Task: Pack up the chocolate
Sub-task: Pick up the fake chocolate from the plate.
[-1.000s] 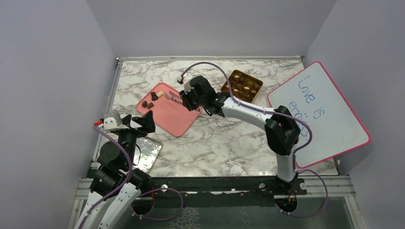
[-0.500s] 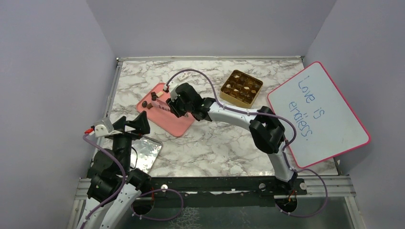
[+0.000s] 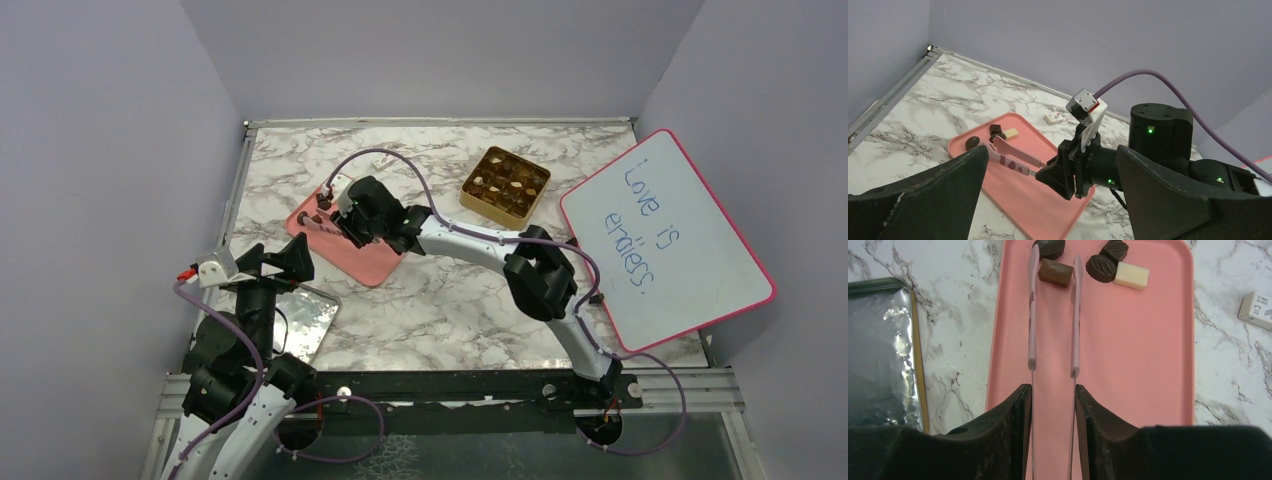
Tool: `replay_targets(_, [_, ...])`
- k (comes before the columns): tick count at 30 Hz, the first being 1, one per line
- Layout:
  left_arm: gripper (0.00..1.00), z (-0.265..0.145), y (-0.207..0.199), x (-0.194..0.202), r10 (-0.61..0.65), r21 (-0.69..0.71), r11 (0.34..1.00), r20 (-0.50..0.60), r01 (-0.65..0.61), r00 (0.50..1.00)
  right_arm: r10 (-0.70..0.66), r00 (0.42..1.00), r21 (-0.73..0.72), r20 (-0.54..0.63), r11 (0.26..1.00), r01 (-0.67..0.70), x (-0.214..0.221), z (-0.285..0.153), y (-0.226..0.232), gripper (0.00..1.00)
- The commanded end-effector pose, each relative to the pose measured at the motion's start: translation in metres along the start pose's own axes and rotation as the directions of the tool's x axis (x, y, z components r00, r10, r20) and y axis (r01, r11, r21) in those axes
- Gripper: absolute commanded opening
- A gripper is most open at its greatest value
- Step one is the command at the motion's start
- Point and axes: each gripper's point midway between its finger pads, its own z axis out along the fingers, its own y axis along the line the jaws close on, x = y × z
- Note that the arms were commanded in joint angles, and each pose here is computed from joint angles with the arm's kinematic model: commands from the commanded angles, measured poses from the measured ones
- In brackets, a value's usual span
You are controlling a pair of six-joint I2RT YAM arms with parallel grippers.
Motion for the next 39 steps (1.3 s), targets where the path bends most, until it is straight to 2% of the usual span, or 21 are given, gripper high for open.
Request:
replay_targets(1, [0.99, 0.001, 0.003, -0.001, 0.004, -0.014, 1.0, 0.01, -0.004, 1.0, -0.053, 0.998, 0.035, -0.034, 0.998, 0.054, 0.002, 0.01, 0.006, 0.4])
replay_targets(20, [0.99, 0.004, 0.001, 0.002, 0.016, -0.009, 1.0, -0.002, -0.016, 1.0, -0.084, 0.993, 0.078, -0.082, 0.993, 0.091, 0.009, 0.024, 0.003, 0.42])
replay_targets(27, [0.99, 0.003, 0.001, 0.001, 0.015, -0.008, 1.0, 0.004, -0.015, 1.0, -0.091, 0.992, 0.07, -0.086, 0.993, 0.097, 0.01, 0.025, 0.004, 0.34])
replay_targets(35, [0.99, 0.006, -0.003, 0.006, 0.018, 0.009, 1.0, -0.015, -0.017, 1.0, -0.064, 0.994, 0.072, -0.094, 0.995, 0.071, 0.009, 0.008, 0.004, 0.32])
replay_targets(39, [0.99, 0.006, -0.006, 0.007, 0.024, 0.021, 0.999, -0.023, -0.024, 0.999, -0.028, 0.994, 0.096, -0.11, 0.995, 0.038, 0.009, -0.017, 0.0, 0.3])
